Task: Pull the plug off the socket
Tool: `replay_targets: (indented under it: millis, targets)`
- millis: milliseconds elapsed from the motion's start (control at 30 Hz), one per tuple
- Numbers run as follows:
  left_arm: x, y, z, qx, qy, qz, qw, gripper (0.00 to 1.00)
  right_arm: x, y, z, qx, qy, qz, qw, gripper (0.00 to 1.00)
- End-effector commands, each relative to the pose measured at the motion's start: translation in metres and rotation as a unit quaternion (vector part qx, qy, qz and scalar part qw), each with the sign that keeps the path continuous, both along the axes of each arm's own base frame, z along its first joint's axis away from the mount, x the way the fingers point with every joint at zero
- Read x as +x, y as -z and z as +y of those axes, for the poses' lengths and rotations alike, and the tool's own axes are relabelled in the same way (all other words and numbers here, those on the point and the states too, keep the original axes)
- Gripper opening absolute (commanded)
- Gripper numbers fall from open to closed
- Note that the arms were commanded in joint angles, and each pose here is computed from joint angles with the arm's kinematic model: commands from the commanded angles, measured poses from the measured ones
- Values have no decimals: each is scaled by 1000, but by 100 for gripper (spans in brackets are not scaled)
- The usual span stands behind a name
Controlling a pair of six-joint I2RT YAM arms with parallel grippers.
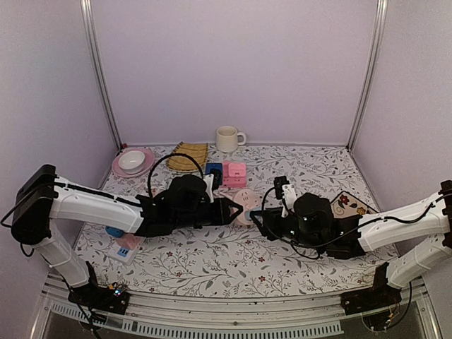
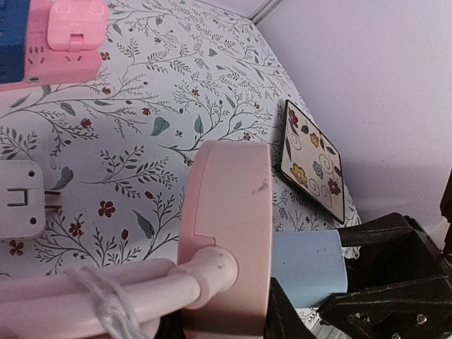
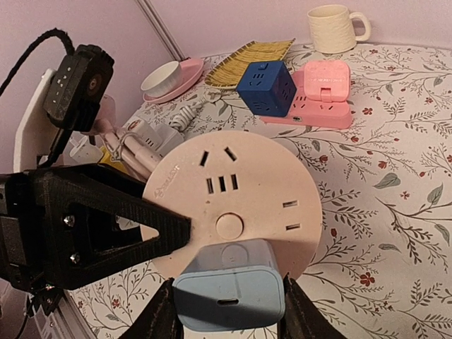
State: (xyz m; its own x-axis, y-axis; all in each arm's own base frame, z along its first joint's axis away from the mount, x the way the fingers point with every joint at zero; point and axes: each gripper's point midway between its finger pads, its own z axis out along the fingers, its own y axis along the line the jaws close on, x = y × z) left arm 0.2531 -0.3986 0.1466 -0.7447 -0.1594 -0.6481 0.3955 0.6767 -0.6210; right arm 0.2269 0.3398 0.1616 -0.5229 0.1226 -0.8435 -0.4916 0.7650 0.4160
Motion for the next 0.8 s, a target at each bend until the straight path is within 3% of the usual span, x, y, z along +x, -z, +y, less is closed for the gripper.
replay_targets:
  millis: [0,433,767]
  targets:
    - [9,39,30,125,-31,-17,992,0,5,-64,6,72,-5,-34,997,10]
    - [6,36,20,199,-23,-71,977,0,21,-60,-12,51,-7,-7,999,10]
    - [6,27,12,168,-2,-64,984,0,22,-68,-33,50,-28,-29,998,10]
